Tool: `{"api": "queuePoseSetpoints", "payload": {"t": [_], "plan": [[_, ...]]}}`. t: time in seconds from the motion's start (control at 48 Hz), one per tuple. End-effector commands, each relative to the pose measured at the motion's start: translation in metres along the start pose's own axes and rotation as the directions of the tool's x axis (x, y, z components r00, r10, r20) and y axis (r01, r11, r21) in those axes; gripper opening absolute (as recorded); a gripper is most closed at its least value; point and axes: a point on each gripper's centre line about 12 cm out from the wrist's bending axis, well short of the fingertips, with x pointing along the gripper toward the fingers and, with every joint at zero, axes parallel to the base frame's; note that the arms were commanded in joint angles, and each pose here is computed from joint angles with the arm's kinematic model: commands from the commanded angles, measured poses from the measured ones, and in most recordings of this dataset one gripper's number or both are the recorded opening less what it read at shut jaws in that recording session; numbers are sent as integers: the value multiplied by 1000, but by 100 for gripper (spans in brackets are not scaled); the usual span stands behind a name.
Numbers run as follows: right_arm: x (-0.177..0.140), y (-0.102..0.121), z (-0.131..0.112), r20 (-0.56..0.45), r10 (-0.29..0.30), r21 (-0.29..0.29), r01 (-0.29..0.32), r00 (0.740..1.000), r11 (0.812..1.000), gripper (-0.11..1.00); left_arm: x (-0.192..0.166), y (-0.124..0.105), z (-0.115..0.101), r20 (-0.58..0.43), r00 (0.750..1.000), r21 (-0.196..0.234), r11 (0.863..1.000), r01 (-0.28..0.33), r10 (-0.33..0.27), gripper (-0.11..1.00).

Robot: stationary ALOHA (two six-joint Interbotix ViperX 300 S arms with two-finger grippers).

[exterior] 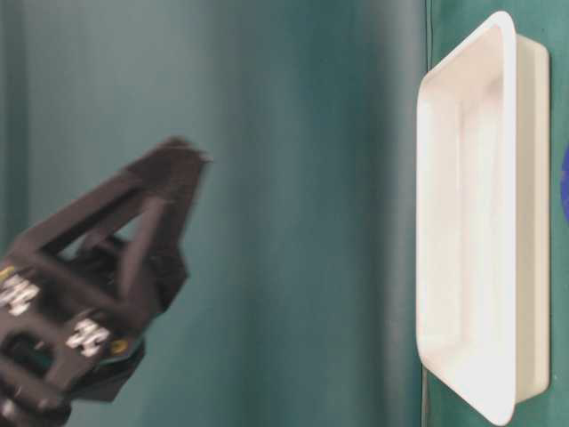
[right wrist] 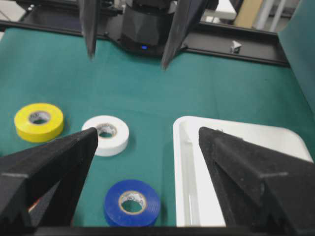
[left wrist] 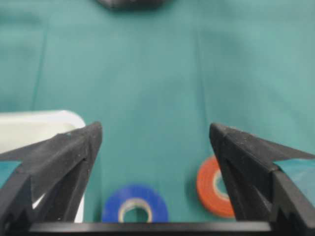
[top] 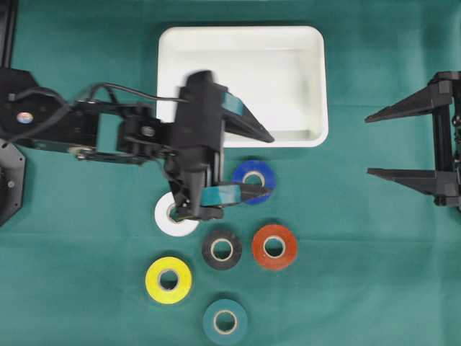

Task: Pick up the tape from a random location and place it into the white case.
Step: 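Move the left gripper over the blue tape roll, then lower the left gripper fingers into the blue roll's hole and close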

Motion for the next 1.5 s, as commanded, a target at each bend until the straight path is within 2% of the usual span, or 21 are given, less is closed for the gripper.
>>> {"api": "queuePoseSetpoints", "payload": {"t": [0.0, 0.188, 0.417, 1.48], "plan": [[2, 0, 10, 29, 1, -3, -1, 1000, 1000, 91, -1, 1, 14, -54, 999, -2, 1000, -1, 0, 99], [2, 0, 10, 28, 1, -3, -1, 1000, 1000, 91, 10, -1, 14, -226, 974, -1, 1000, 6, -6, 99], [4, 0, 10, 21, 1, -3, -1, 1000, 1000, 91, 18, -2, 21, -308, 951, 0, 1000, 9, -9, 99], [6, 0, 9, 14, 0, -3, 0, 1000, 1000, 91, 18, -2, 17, -324, 946, -18, 1000, 3, -9, 99]]}}
